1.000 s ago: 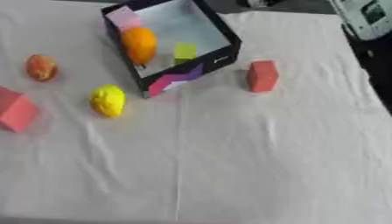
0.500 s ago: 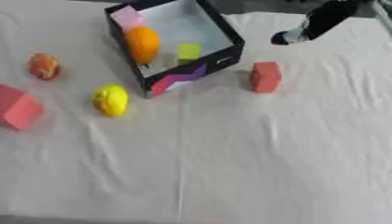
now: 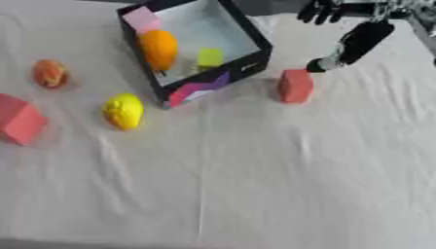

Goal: Pick up objects on the table and place them in the box.

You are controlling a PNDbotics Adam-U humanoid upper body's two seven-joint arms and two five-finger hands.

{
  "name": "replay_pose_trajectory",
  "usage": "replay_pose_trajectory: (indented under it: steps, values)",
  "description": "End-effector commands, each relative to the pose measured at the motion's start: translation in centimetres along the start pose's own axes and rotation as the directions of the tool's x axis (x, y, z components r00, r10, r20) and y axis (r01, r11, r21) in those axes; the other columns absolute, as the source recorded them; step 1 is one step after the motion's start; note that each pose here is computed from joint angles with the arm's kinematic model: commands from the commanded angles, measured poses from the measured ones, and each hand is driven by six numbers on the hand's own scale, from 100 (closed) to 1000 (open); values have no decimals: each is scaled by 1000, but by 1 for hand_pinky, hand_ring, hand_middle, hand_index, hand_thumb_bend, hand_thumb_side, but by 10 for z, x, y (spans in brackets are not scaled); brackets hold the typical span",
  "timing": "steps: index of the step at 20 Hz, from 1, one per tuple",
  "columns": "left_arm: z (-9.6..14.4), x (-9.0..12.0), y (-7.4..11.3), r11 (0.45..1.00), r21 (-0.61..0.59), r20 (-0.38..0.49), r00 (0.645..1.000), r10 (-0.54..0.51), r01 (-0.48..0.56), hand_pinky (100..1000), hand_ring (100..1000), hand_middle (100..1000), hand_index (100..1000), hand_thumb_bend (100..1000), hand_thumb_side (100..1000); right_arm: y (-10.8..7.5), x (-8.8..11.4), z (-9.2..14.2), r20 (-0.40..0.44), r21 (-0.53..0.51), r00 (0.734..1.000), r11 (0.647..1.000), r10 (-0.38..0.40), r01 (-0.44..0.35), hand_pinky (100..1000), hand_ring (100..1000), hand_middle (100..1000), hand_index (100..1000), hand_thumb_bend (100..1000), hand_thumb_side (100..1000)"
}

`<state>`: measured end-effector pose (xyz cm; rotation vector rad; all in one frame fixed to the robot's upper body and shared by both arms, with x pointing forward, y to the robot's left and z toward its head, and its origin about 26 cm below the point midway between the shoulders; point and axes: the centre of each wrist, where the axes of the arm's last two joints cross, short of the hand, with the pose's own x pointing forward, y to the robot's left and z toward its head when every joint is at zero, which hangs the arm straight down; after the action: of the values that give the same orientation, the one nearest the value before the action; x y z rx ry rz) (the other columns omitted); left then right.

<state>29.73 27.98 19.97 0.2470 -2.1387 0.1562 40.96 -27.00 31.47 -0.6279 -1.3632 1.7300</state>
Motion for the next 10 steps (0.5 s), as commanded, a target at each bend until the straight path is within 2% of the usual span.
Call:
replay_pose_trajectory:
  steps: [1, 10]
  values:
    - [-5, 10, 3, 1000, -10, 42, 999, -17, 18, 524, 794, 742, 748, 314, 791, -7, -4, 6, -18, 16, 999, 1000, 27, -27, 875, 880, 864, 913, 525, 277]
    - [-5, 10, 1, 1000, -20, 42, 999, -11, 12, 524, 795, 742, 748, 313, 793, 7, -2, -13, -5, 98, 998, 993, 65, -64, 874, 882, 864, 912, 530, 282]
